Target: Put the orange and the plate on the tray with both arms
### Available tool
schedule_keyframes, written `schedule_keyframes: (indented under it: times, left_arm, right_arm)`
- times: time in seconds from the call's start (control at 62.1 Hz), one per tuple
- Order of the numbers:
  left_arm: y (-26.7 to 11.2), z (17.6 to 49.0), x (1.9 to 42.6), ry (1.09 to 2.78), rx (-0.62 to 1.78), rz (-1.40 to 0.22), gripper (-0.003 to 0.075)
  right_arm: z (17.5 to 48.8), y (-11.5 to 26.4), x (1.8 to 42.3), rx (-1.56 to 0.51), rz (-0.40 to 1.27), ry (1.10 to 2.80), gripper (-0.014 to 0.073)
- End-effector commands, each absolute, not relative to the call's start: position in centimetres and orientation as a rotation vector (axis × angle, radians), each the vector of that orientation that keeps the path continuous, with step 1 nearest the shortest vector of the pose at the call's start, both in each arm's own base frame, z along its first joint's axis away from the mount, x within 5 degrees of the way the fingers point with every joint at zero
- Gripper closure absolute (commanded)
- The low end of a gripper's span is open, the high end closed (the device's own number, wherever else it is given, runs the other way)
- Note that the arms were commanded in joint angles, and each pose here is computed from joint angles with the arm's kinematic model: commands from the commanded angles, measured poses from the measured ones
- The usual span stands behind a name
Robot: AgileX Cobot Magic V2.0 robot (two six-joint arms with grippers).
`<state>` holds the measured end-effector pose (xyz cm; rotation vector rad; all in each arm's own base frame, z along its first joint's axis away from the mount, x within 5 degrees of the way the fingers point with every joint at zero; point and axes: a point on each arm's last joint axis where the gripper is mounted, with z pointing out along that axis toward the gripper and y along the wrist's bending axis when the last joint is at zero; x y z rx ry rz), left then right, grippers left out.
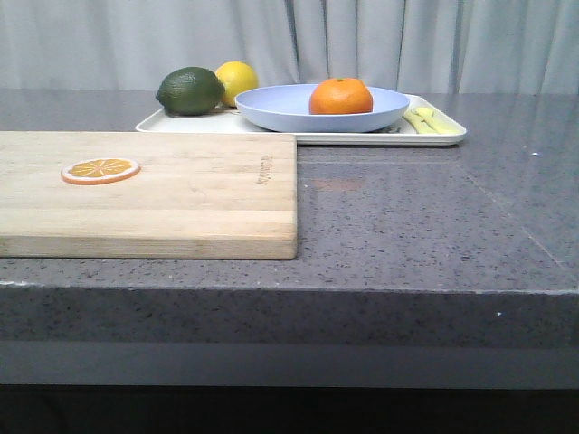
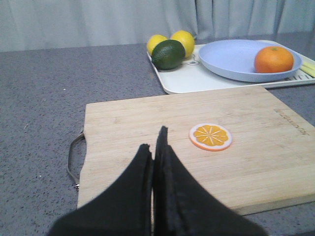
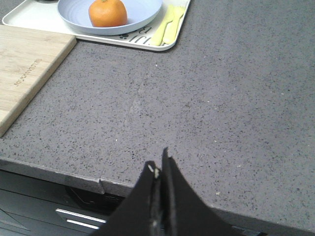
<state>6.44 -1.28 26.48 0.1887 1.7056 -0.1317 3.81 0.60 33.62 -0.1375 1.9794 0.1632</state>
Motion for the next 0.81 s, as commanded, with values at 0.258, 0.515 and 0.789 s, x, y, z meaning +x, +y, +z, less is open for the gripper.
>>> schedule_keyframes:
  times: [0.258,0.515,0.789]
  left_arm:
    - [-0.6,21.3,5.4,1.447,0.039,-0.151,0.0740]
    - [-0.6,20.8,5.5,1.443,0.037,-0.151,0.0740]
    - [-0.5,20.8,5.5,1.443,0.016,-0.126,0.0740]
  right_arm:
    - [34.9,0.6,4.1,-0.149,0.144,1.886,0.0713]
    - [34.9,0.6,4.1,-0.149,0.144,1.886,0.0713]
    - [34.9,0.6,4.1,-0.149,0.144,1.886,0.0713]
